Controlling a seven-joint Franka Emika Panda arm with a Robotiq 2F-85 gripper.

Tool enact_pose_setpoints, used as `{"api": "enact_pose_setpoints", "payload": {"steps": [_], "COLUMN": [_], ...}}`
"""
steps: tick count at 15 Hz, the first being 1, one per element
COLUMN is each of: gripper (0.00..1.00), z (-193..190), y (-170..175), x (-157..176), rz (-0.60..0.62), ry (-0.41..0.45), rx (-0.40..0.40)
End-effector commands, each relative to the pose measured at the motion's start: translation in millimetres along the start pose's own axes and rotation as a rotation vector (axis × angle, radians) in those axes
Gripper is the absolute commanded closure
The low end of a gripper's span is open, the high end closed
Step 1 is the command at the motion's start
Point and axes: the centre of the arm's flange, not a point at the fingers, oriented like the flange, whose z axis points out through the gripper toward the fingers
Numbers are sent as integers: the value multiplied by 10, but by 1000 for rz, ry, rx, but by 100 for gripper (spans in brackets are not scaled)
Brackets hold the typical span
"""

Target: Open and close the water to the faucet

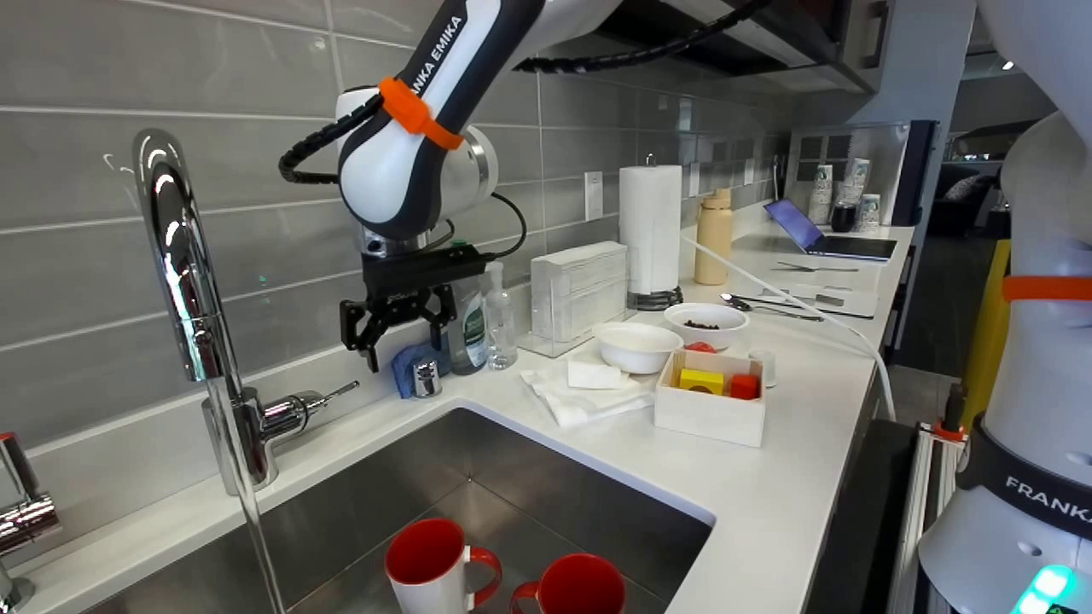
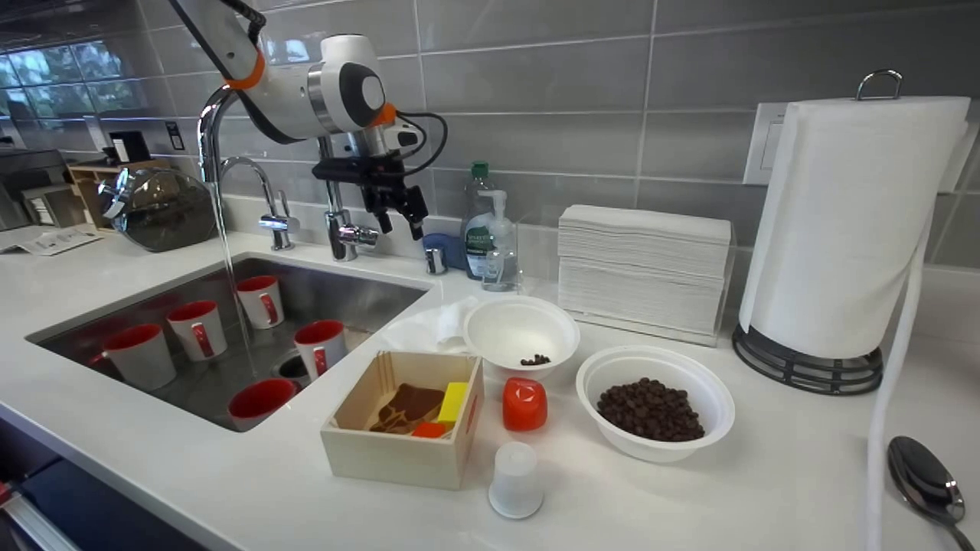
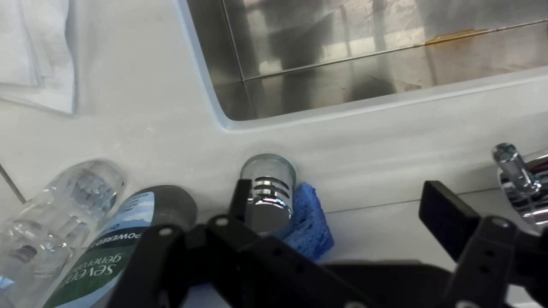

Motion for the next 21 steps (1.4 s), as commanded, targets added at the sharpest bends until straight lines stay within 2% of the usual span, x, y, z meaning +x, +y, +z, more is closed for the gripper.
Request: {"api": "enact_pose_setpoints", "payload": {"steps": [1,21], "gripper": [0,0], "z": [0,132], "y": [13,-231], "x": [-30,-132], "rz": [9,-23], "ry": [8,-43], "rx": [-22,13]}}
